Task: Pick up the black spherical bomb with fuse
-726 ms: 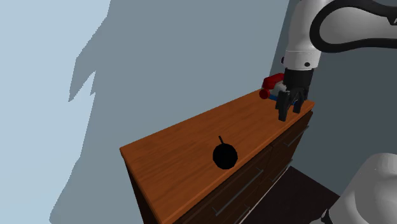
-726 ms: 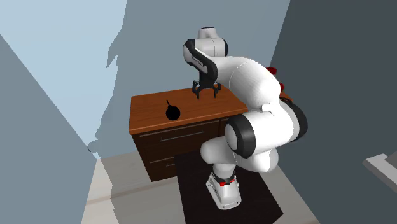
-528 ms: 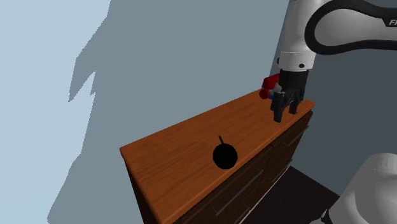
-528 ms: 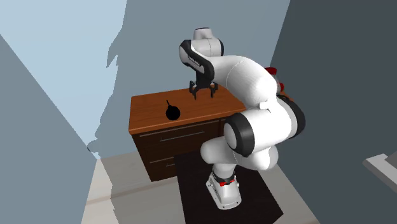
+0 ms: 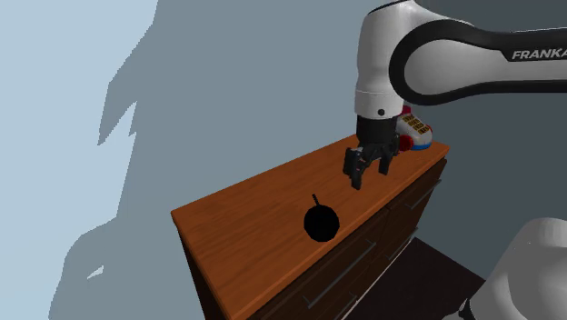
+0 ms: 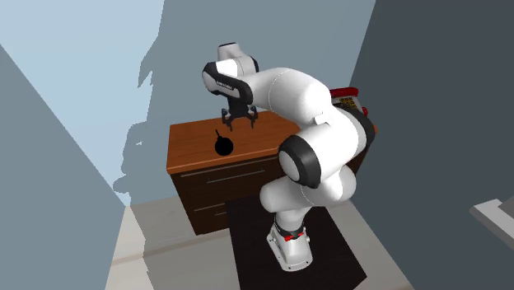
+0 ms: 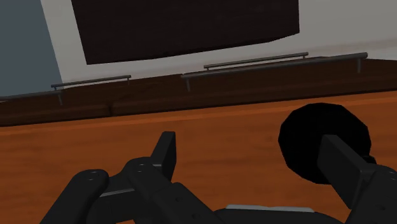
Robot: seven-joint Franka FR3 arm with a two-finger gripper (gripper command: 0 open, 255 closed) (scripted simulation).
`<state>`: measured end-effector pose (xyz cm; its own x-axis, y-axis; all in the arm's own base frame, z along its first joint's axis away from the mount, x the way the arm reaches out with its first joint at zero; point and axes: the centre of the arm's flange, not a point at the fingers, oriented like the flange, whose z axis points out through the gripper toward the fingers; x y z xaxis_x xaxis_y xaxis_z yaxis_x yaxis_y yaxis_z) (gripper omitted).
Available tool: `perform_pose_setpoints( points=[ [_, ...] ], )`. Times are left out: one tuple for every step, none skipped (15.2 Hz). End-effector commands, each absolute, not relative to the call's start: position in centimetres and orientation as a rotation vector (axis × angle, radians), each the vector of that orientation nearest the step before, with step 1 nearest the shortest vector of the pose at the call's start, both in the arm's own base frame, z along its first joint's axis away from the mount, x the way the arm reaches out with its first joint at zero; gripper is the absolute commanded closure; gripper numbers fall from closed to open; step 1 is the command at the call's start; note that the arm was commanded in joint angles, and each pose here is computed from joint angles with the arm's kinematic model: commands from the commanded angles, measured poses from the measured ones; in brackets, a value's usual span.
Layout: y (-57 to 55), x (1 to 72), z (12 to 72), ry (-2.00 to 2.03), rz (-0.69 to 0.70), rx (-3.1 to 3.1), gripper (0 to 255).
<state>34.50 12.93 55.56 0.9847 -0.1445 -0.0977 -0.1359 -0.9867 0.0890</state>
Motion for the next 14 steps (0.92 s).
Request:
perform_pose_setpoints(
  points=[
    [15.8,35.5,55.0,-0.233,-0.144,3.028,0],
    [17.1,36.0,54.6,-0.241,-0.136,3.018,0],
    [18.4,36.6,54.3,-0.248,-0.129,3.007,0],
    [19.7,37.1,53.9,-0.256,-0.122,2.997,0],
    [20.9,37.7,53.5,-0.263,-0.115,2.987,0],
    [22.2,38.2,53.1,-0.271,-0.108,2.976,0],
    [23.5,38.8,52.7,-0.278,-0.101,2.966,0],
    [24.4,39.2,52.4,-0.284,-0.095,2.958,0],
    [24.4,39.2,51.9,-0.284,-0.095,2.958,0],
    [24.4,39.2,51.4,-0.284,-0.095,2.958,0],
    [24.4,39.2,50.8,-0.284,-0.095,2.958,0],
    [24.4,39.2,50.3,-0.284,-0.095,2.958,0],
    [24.4,39.2,49.8,-0.284,-0.095,2.958,0],
    [24.4,39.2,49.3,-0.284,-0.095,2.958,0]
  ],
)
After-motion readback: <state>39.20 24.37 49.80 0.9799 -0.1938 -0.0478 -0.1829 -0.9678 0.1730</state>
